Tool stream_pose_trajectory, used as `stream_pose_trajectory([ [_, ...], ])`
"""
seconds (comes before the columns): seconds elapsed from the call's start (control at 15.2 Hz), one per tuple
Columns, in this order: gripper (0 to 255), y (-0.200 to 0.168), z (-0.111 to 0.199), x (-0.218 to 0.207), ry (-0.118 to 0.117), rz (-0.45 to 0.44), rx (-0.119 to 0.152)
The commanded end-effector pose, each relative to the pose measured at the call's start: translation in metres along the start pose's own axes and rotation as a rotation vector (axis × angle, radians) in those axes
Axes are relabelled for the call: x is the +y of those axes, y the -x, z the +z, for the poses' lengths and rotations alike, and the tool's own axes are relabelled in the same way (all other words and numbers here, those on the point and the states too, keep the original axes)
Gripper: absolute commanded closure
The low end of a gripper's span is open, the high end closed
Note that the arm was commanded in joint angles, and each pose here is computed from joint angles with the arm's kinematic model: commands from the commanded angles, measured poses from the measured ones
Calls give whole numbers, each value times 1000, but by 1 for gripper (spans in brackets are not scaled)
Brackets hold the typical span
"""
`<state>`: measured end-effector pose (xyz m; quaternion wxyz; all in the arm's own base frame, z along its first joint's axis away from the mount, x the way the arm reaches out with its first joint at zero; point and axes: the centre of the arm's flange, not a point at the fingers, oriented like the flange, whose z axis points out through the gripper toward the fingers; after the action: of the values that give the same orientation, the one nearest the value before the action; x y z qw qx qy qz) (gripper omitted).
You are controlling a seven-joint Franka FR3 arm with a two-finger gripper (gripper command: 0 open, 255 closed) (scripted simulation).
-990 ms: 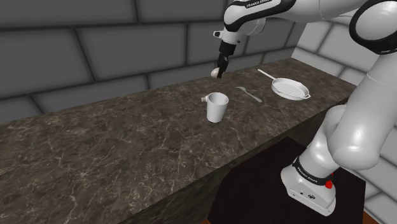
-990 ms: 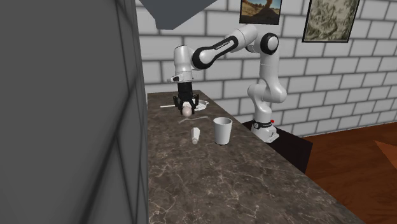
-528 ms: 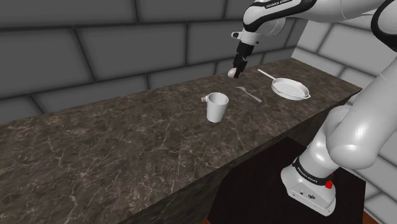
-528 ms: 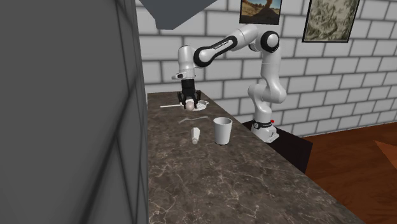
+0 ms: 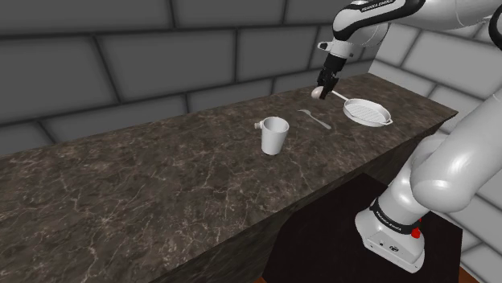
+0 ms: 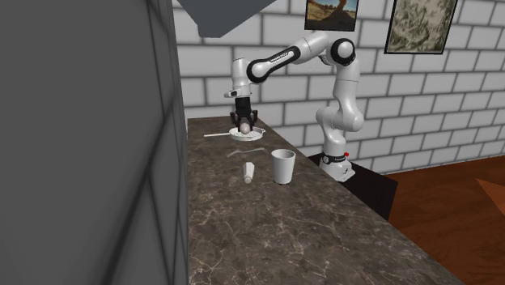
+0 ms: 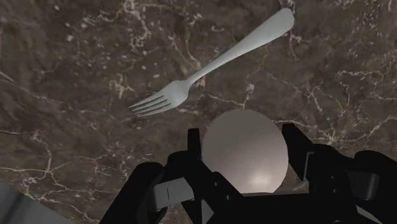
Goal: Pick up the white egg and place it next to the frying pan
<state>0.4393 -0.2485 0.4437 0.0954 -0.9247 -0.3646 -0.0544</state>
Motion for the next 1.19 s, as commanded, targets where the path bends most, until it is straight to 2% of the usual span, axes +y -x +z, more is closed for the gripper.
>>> stream_pose_trajectory([
  [0.0,255,25,-7,1,0,-2,0],
  [1.12,255,242,-50,34,0,-2,0],
])
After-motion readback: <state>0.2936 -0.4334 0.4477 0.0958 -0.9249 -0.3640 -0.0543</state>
